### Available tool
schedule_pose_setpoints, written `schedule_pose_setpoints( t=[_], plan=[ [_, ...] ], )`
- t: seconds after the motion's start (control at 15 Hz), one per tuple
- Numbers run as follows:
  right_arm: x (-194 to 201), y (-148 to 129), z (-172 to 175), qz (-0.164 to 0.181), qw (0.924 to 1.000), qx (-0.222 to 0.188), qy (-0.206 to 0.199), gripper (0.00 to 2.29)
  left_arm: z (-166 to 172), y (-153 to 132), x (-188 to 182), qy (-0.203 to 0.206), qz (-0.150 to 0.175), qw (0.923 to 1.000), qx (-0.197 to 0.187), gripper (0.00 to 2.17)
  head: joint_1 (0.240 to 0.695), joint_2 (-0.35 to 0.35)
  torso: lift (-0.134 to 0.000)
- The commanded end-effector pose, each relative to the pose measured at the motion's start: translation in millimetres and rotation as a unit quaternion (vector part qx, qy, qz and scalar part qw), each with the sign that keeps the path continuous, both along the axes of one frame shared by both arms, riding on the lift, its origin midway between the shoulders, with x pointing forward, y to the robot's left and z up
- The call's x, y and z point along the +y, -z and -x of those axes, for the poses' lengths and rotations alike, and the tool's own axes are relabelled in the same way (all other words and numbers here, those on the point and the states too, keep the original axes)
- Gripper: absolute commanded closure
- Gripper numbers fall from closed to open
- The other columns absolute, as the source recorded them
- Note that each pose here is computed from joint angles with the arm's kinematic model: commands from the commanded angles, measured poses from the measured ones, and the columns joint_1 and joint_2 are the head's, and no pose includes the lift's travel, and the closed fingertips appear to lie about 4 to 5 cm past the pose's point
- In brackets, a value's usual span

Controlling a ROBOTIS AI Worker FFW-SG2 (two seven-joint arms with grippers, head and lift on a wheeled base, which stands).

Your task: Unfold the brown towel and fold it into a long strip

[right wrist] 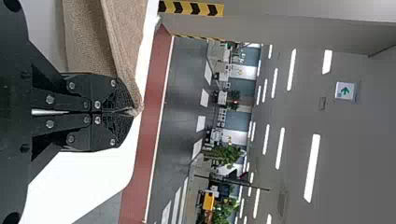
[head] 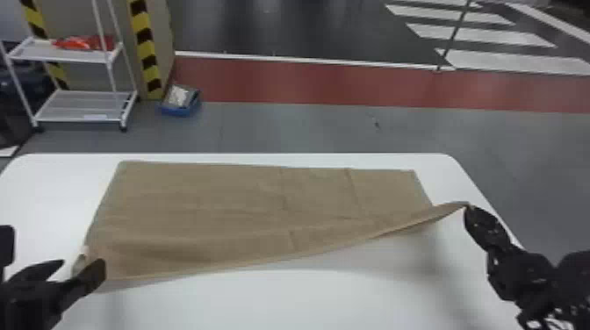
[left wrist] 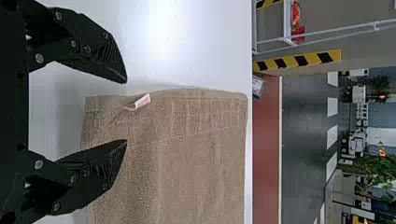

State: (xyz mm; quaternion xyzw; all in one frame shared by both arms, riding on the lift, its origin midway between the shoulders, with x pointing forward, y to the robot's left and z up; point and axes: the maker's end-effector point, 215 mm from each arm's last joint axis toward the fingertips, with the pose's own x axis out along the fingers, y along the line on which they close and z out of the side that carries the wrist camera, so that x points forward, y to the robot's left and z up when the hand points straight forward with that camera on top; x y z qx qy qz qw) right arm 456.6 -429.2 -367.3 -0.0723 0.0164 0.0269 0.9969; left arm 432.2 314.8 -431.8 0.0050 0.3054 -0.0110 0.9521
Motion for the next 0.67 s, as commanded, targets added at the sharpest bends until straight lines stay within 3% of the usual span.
schedule_pose_setpoints(
  t=[0.0,0.2,0.53,0.6],
  plan=[
    [0,4,1,0.0,1.0,0.004,0.0,1.42,6,1,6,0.007,0.001,1.0,0.002,0.11,0.695,-0.144,-0.125],
    [0,7,1,0.004,1.0,0.008,0.0,1.42,12,-3,19,0.031,0.012,0.9993,-0.015,0.11,0.695,-0.142,-0.125],
    [12,11,-1,0.0,0.9999,0.011,-0.009,1.42,6,-15,11,0.077,0.051,0.991,-0.096,0.1,0.695,-0.126,-0.125],
    [12,12,0,-0.002,0.9999,0.013,-0.008,1.42,5,-10,11,0.08,0.055,0.9905,-0.098,0.11,0.695,-0.125,-0.125]
  ],
)
